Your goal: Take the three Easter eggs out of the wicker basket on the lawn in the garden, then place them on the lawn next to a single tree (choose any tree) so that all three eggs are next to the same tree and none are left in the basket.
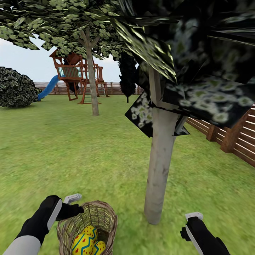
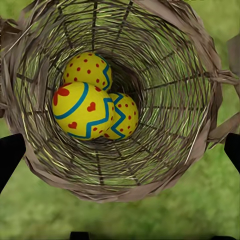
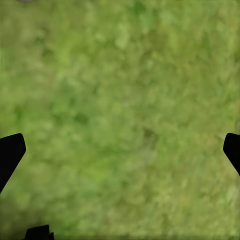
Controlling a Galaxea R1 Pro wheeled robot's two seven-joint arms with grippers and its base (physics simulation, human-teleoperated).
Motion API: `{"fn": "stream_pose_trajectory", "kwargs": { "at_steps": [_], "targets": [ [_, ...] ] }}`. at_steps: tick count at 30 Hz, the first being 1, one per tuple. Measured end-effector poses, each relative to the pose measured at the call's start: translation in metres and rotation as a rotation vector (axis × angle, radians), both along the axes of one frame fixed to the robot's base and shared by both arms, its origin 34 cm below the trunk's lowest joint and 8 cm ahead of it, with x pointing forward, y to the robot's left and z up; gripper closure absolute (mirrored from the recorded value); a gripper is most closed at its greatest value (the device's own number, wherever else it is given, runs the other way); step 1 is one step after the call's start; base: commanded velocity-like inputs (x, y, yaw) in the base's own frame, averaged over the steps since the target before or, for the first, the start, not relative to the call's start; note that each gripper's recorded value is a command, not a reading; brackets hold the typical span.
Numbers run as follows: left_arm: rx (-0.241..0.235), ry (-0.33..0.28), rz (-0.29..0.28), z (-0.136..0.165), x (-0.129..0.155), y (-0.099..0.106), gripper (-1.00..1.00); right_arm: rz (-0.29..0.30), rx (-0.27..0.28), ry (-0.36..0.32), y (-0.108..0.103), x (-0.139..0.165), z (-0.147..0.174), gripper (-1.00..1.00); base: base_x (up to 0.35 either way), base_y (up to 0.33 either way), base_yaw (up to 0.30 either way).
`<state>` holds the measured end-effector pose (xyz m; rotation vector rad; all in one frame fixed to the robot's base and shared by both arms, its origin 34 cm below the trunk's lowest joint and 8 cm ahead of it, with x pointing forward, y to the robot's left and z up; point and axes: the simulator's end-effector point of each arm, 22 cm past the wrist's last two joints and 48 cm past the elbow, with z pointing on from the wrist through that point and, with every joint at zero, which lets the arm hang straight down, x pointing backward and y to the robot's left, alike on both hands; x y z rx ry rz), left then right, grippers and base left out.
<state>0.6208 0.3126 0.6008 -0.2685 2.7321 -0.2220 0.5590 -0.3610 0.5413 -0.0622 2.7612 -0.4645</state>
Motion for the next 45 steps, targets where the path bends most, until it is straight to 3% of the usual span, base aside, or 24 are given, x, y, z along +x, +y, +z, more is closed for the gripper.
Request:
{"fn": "stream_pose_trajectory", "kwargs": {
  "at_steps": [20,23,27,40,42,45],
  "targets": [
    [-0.001,-0.007,0.007,-0.039,-0.005,0.001,-1.0,0.0,-0.005,-0.04,-0.003,0.013,-0.024,-1.0,0.0,0.0,-0.008],
    [-0.002,-0.007,0.007,-0.045,-0.006,0.001,-1.0,0.005,0.011,-0.051,0.008,0.02,-0.027,-1.0,0.0,0.0,-0.222],
    [-0.003,-0.01,0.009,-0.053,-0.007,0.002,-1.0,0.022,0.076,-0.061,0.045,0.023,-0.037,-1.0,0.0,0.0,-0.273],
    [-0.001,-0.013,0.011,-0.079,-0.011,0.003,-1.0,0.013,0.07,-0.066,0.038,0.018,-0.062,-1.0,0.0,0.0,-0.133],
    [0.006,-0.01,0.017,-0.082,-0.013,0.011,-1.0,0.013,0.069,-0.067,0.037,0.018,-0.066,-1.0,0.0,0.0,-0.002],
    [0.048,-0.002,0.049,-0.086,-0.019,0.051,-1.0,0.011,0.067,-0.063,0.035,0.016,-0.073,-1.0,0.0,0.0,0.0]
  ]
}}
